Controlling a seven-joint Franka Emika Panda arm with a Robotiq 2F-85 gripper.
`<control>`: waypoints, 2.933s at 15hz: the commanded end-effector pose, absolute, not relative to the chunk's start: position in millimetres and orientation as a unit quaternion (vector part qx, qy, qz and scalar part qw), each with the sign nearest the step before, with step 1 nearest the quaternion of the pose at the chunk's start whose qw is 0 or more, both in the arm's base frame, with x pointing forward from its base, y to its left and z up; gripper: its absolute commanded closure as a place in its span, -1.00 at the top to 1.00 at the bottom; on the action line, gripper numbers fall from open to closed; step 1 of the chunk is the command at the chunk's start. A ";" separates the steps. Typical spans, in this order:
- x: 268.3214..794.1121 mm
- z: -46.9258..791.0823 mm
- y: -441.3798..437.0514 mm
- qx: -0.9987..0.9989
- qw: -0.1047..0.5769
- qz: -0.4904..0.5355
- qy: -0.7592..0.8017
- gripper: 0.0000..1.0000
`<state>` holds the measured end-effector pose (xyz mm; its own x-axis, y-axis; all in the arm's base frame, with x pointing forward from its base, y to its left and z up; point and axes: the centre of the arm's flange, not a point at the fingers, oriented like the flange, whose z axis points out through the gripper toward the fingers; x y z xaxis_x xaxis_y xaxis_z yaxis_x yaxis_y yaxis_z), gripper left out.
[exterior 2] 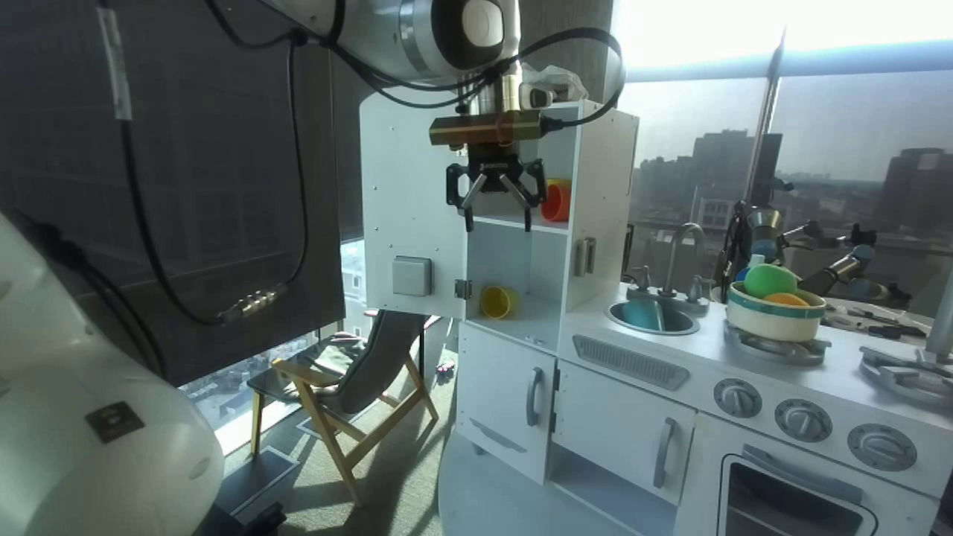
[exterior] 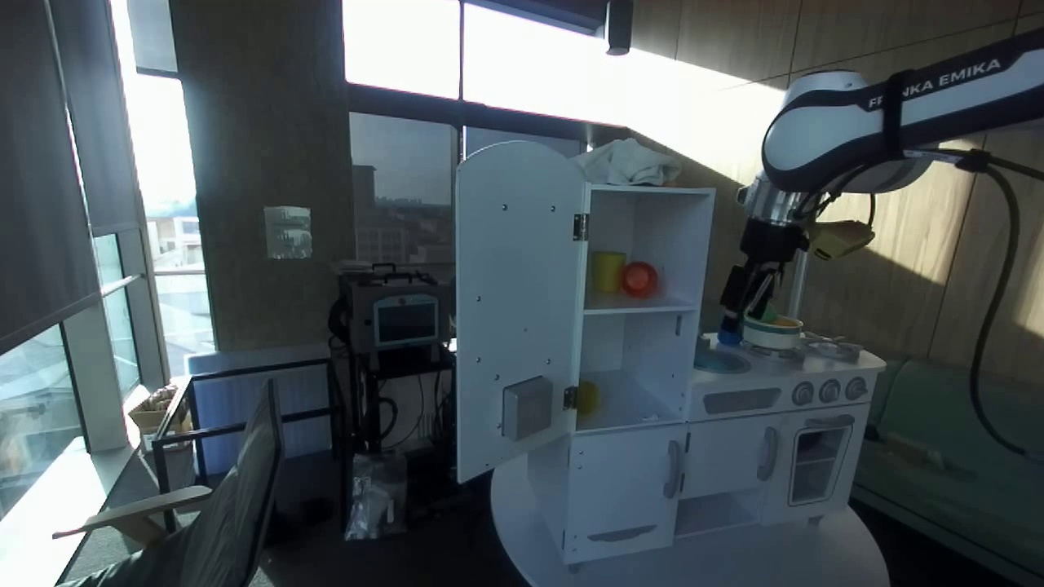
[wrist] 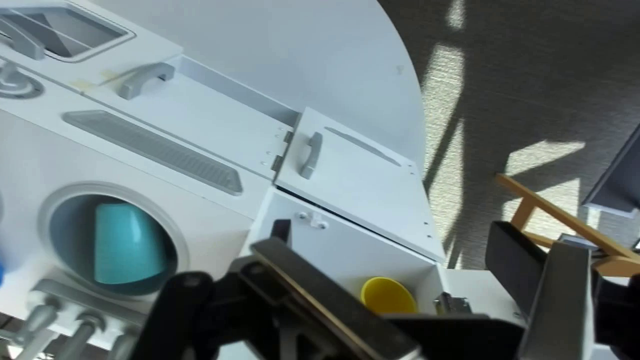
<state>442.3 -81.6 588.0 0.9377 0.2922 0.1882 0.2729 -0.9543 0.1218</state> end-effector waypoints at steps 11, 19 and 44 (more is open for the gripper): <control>451.3 561.6 -7.2 0.918 -0.078 0.313 0.230 1.00; 475.1 541.2 -19.4 0.857 -0.086 0.469 0.194 1.00; 597.1 559.3 -99.6 0.847 0.000 0.532 0.009 1.00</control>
<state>577.1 -88.9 560.0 0.4477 0.0229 0.8939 0.0636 -0.9980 -0.0062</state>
